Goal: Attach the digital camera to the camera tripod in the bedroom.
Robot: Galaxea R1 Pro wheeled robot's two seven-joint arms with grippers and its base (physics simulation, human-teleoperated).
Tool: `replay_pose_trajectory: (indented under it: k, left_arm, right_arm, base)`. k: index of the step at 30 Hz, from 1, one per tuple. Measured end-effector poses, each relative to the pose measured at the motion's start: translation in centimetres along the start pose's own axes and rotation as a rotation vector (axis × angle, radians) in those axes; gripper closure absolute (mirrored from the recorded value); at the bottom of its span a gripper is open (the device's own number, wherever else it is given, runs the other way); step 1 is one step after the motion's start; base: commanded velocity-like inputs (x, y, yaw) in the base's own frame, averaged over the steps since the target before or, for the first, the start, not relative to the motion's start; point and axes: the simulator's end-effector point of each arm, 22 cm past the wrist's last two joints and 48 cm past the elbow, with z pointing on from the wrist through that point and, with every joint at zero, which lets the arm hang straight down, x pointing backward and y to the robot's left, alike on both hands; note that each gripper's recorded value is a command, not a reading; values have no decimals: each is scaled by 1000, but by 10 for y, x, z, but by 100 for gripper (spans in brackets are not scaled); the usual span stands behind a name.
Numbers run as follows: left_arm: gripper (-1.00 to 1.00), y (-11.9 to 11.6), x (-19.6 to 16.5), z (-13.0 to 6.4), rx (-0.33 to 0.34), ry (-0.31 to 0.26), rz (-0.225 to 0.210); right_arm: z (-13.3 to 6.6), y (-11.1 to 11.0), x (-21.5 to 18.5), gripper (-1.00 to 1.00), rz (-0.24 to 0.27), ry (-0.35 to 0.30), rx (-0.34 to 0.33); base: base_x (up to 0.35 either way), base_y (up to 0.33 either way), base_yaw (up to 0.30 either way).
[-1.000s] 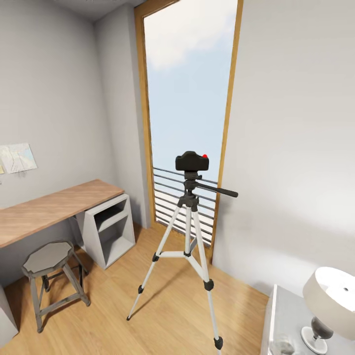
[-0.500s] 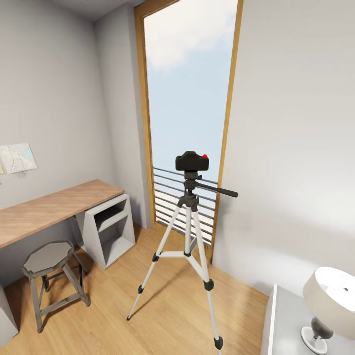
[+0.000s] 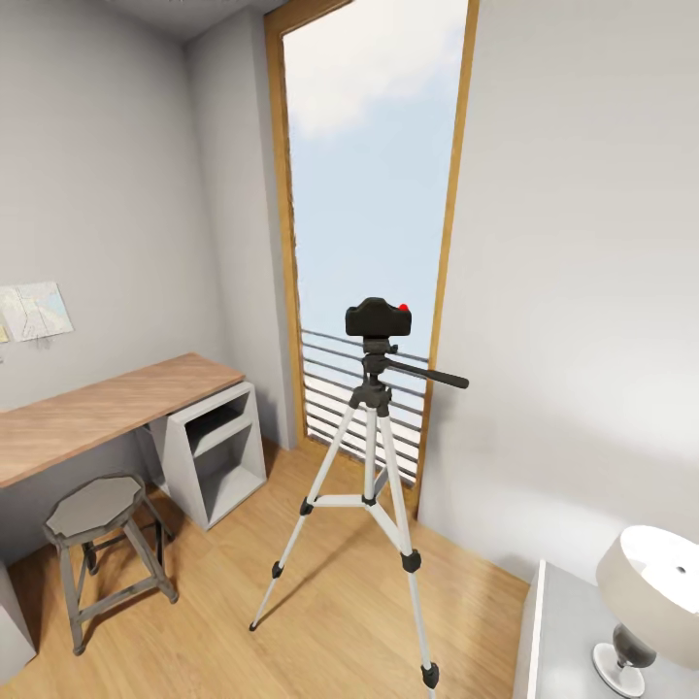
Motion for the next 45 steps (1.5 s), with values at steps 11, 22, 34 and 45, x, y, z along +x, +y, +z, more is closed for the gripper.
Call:
replay_pose_trajectory:
  k: [11,22,34,45]
  left_arm:
    - [-100,-1,3,0,1,3,0]
    - [-100,-1,1,0,1,-3,2]
    - [-100,-2,-2,0,4,-11,8]
    - [-100,-3,-6,0,8,-19,8]
  right_arm:
    - [-2,23,27,-100,1,16,-30]
    - [-2,25,32,-100,2,27,-32]
    - [-2,23,32,-100,3,29,-30]
    - [-2,26,33,-100,-4,30,-35]
  base:
    - [0,0,0]
    - [0,0,0]
    - [0,0,0]
    - [0,0,0]
